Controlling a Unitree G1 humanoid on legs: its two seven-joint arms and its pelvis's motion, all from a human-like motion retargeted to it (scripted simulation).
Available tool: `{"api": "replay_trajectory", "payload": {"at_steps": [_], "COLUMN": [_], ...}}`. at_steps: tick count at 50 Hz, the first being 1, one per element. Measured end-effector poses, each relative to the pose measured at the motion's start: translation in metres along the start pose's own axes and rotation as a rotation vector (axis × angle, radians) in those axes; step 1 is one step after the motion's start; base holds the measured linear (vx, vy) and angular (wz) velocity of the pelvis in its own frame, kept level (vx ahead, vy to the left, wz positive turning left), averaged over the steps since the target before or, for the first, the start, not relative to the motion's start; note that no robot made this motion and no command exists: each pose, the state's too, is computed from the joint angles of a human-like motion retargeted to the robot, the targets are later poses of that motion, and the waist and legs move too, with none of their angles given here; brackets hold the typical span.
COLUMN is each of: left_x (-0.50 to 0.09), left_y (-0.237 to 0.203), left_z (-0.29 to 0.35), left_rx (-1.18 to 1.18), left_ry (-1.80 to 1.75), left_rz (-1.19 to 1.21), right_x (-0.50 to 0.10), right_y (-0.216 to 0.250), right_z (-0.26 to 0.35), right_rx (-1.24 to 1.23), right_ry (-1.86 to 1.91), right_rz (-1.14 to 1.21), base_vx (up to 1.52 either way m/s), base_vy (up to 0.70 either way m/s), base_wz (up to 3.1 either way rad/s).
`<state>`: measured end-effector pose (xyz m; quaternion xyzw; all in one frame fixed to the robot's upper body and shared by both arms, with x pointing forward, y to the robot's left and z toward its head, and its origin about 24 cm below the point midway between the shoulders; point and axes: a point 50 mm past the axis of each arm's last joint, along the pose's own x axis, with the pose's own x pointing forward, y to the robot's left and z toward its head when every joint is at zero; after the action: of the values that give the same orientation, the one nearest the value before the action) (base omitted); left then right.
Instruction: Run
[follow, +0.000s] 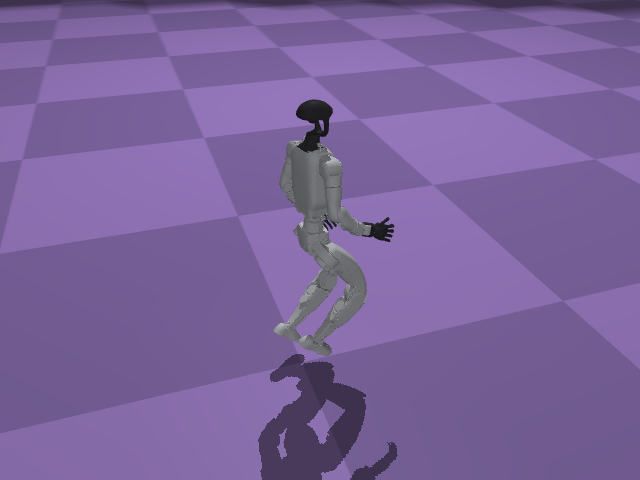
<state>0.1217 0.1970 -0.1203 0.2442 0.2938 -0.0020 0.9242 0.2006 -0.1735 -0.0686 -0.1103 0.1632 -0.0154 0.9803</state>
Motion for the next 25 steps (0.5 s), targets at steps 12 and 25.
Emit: {"api": "replay_trajectory", "payload": {"at_steps": [12,25], "left_x": [0.008,0.051], "left_y": [0.019,-0.010], "left_z": [-0.012,0.130], "left_rx": [-0.180,-0.142], "left_ry": [0.117,-0.395], "left_rz": [0.038,-0.249], "right_x": [0.005,-0.038], "right_y": [-0.014,-0.011], "right_z": [-0.016,-0.078], "right_rx": [0.262,0.308], "right_ry": [0.137,0.418], "right_rz": [-0.119,-0.112], "base_vx": [-0.11,-0.21], "base_vy": [0.02,-0.01], "base_wz": [0.11,0.52]}}
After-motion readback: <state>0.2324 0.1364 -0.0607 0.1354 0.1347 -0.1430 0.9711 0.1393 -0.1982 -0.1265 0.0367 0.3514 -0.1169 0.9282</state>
